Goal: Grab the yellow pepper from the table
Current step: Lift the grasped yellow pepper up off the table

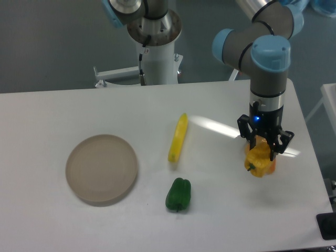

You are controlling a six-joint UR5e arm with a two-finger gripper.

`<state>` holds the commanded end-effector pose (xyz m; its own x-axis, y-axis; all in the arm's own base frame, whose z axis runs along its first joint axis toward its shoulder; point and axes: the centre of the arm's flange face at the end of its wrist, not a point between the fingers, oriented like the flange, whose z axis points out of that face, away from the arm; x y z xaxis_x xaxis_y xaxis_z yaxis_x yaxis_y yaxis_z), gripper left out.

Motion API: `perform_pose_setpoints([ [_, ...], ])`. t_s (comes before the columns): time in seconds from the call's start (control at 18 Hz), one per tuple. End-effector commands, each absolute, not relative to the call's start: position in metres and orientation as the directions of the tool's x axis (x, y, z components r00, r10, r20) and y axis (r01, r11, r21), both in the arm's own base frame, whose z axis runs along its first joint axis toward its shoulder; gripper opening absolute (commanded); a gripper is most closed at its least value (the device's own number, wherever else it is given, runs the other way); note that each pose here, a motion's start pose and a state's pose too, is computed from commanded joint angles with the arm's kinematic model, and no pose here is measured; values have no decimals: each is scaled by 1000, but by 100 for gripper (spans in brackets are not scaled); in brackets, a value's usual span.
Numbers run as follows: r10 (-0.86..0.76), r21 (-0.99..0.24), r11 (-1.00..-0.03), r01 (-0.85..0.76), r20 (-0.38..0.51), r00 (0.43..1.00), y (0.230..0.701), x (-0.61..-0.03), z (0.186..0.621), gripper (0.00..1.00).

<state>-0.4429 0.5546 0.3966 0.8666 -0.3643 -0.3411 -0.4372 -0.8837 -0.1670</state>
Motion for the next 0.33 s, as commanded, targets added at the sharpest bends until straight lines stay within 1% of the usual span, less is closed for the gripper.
perform_pose_setpoints([
  [0.33,-363,-168,-884,-436,-341,867,555,-443,395,50],
])
